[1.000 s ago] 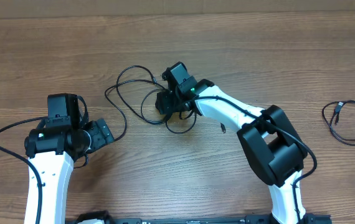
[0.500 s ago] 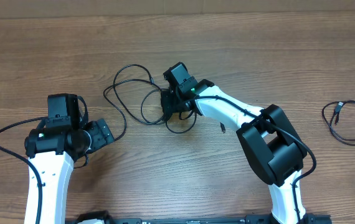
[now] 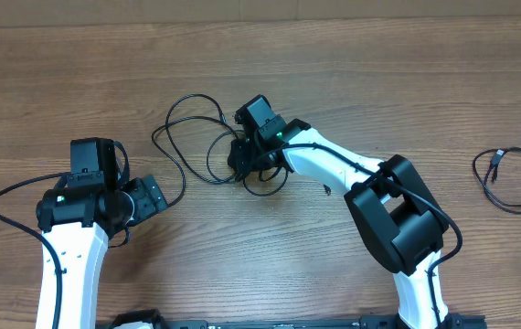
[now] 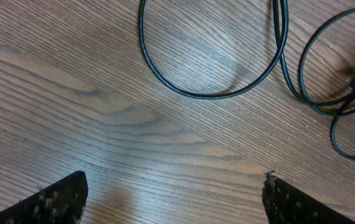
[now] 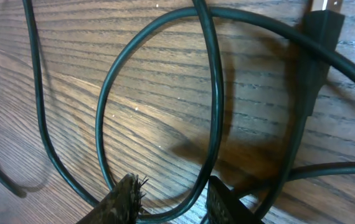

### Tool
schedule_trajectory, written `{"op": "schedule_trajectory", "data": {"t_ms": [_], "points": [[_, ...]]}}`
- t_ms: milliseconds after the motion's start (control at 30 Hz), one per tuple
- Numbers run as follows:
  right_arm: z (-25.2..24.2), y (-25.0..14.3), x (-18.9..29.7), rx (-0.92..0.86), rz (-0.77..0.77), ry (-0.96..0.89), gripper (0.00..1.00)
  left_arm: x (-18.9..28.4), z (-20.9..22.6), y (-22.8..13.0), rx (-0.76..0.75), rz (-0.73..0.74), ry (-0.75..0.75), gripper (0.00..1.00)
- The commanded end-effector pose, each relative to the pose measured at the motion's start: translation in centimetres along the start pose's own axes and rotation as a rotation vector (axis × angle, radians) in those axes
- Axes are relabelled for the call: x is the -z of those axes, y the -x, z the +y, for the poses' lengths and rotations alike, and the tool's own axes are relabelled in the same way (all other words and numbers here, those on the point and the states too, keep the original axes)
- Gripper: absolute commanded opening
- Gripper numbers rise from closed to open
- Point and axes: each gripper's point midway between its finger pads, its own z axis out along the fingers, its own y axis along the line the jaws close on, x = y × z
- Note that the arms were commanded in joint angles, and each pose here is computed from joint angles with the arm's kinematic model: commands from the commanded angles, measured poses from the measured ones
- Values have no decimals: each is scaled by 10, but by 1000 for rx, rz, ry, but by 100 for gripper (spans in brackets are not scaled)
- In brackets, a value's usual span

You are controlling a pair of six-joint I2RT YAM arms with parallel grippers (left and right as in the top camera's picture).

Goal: Untangle cables

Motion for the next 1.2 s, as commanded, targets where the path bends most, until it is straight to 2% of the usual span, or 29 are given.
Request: {"op": "schedule_trajectory", "data": {"t_ms": [0, 67, 300, 600, 700, 800, 1167], "points": [[-12, -8, -11, -38, 3, -36, 36, -2, 0, -3, -26, 17, -7, 89], [-11, -5, -13, -76, -18, -24, 41, -2, 0, -3, -27, 17, -7, 89], [11, -4, -13, -62, -2, 97, 41, -2, 0, -4, -27, 20, -6, 89], [12, -5, -13, -89, 3, 101, 15, -2, 0, -4, -27, 23, -5, 89], [10, -7, -13, -92, 11, 96, 13, -2, 0, -3, -26, 20, -7, 89], [7, -13, -13, -100, 33, 81, 5, -2, -1, -2, -26, 15, -9, 89], [9, -12, -13, -124, 32, 88, 4, -2, -1, -2, -45, 15, -9, 89]]}}
